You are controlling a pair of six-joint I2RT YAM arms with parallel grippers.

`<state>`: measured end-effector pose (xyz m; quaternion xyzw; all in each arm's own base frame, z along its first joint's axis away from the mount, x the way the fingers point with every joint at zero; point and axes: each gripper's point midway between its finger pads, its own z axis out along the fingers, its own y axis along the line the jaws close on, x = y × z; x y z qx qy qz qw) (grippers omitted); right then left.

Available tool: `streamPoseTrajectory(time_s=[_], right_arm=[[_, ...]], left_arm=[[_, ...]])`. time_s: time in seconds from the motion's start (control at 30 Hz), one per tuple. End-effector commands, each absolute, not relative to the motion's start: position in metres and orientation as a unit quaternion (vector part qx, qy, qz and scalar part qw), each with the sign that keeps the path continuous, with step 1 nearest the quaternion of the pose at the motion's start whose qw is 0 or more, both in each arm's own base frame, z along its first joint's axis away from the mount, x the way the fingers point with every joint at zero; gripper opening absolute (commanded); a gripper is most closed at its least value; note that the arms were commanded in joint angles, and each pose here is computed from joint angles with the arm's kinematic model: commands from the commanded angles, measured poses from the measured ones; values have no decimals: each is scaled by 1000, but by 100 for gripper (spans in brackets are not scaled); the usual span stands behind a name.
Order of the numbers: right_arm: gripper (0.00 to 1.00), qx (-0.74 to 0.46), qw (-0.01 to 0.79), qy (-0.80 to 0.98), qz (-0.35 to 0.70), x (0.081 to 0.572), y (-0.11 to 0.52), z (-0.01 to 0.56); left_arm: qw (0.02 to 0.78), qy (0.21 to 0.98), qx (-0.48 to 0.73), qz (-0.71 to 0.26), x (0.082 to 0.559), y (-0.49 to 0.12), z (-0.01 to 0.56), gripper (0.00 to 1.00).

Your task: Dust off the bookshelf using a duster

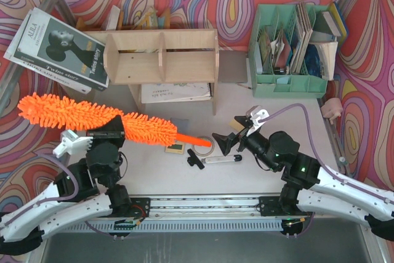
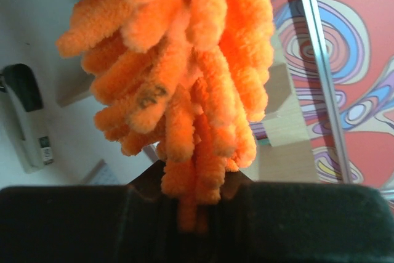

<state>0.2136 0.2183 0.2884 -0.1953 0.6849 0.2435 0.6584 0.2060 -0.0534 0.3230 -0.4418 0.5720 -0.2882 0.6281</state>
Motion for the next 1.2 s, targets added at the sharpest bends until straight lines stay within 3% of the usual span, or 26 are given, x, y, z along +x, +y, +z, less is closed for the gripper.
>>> streamPoseTrajectory(time_s=[0.0,0.23,0.7,1.17], right_arm=[[99,-175,665,685,240,218,215,300],[99,-171,659,695,232,222,216,295],[99,-161,639,716,230,224,219,275],[99,-164,620,732,230,224,225,261]], left_arm=[[637,560,-469,-246,201,-29,287,0],[630,565,-479,-233,202,-30,252,0],[535,603,-533,-257,221,-58,174,0],[450,586,-591,-323,252,-77,120,0]])
